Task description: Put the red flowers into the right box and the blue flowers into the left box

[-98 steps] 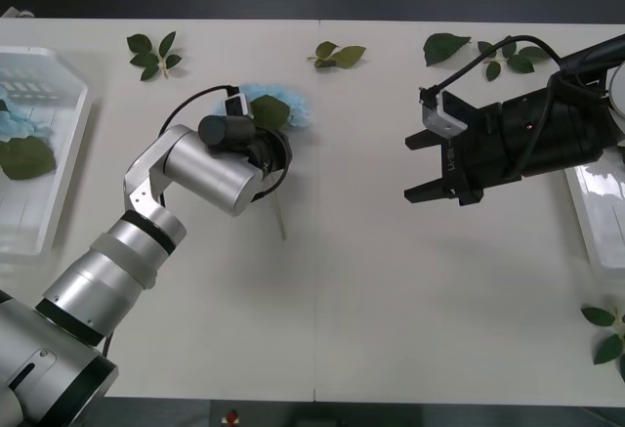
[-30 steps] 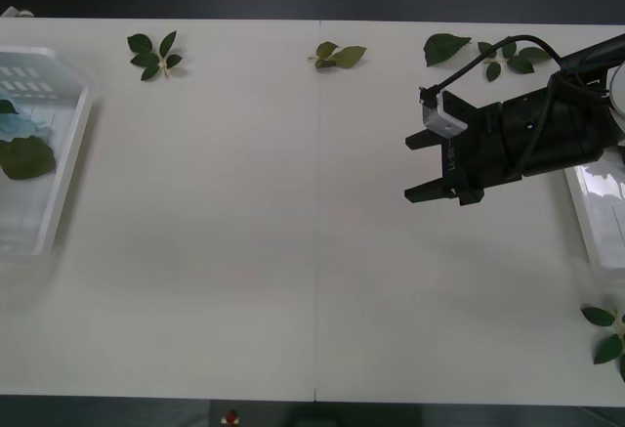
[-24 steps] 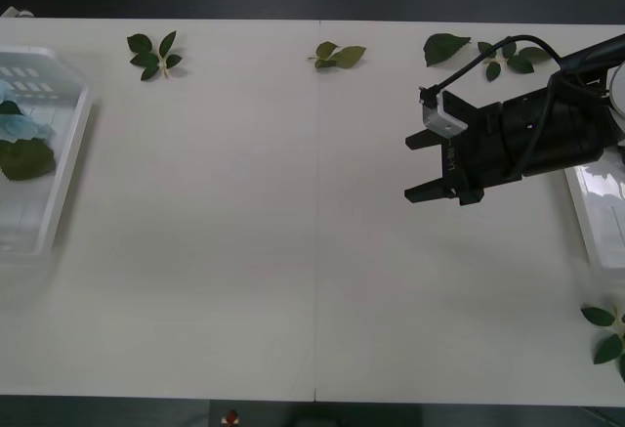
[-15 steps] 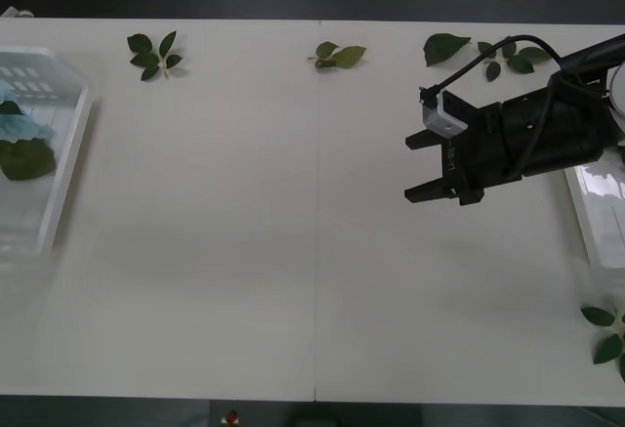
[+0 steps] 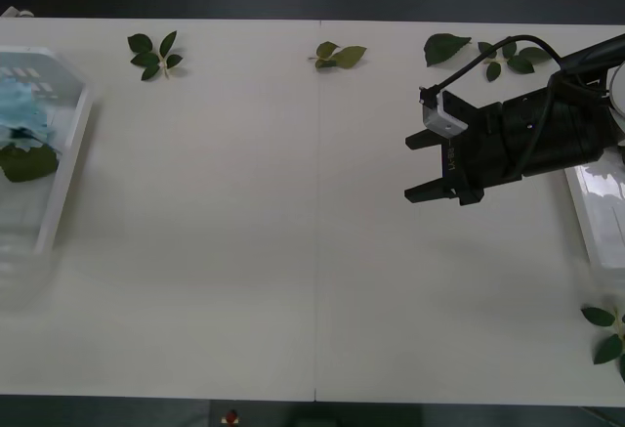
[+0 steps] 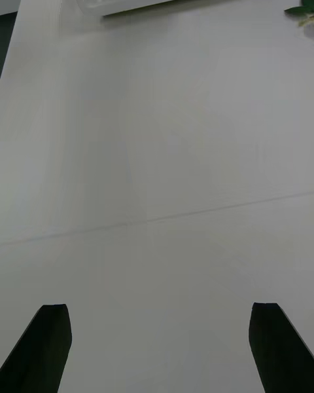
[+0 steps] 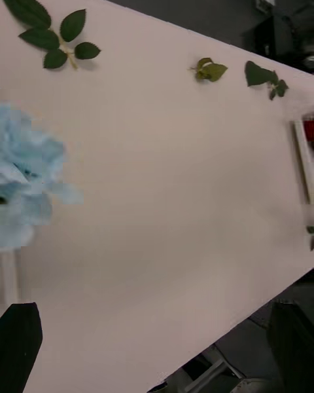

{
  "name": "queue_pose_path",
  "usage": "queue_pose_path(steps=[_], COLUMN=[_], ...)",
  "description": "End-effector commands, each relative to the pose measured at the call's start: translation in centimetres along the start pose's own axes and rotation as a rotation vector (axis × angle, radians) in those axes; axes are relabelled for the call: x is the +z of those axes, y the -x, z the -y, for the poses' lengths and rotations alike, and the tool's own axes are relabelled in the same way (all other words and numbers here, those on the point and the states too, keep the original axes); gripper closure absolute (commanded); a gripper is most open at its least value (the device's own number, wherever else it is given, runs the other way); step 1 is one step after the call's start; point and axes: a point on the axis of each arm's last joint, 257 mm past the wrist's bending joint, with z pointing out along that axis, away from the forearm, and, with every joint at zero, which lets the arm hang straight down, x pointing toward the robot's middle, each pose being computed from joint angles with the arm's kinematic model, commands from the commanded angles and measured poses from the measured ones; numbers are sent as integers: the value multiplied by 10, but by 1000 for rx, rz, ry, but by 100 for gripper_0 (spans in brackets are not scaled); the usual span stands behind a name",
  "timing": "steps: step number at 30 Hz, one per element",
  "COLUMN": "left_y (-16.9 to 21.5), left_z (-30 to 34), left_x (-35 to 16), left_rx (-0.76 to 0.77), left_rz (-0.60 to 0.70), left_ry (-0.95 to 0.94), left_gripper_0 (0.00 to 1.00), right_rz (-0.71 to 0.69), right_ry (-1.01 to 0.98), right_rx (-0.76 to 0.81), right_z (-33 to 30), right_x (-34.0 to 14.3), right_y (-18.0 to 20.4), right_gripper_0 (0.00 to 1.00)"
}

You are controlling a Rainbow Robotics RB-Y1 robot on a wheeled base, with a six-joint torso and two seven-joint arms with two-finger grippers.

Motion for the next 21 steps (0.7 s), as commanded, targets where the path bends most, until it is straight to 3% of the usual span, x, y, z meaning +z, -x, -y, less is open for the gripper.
queue_pose_path(steps=[1,6,15,21], left_y=[24,23,-26,-53], left_z=[61,101,136,148], left_x=[29,90,204,243], left_rx=[182,217,355,385], left_rz=[-3,-9,-27,8], left_ry=[-139,-236,-251,-249], left_gripper_0=[0,0,0,0], right_rz=[25,25,25,25], right_ry=[-18,-18,-18,-18], right_rx=[-36,-36,-36,-36], right_z=[8,8,8,8], right_x=[-4,-4,-4,-4], right_y=[18,18,18,18], right_gripper_0=[21,21,21,22])
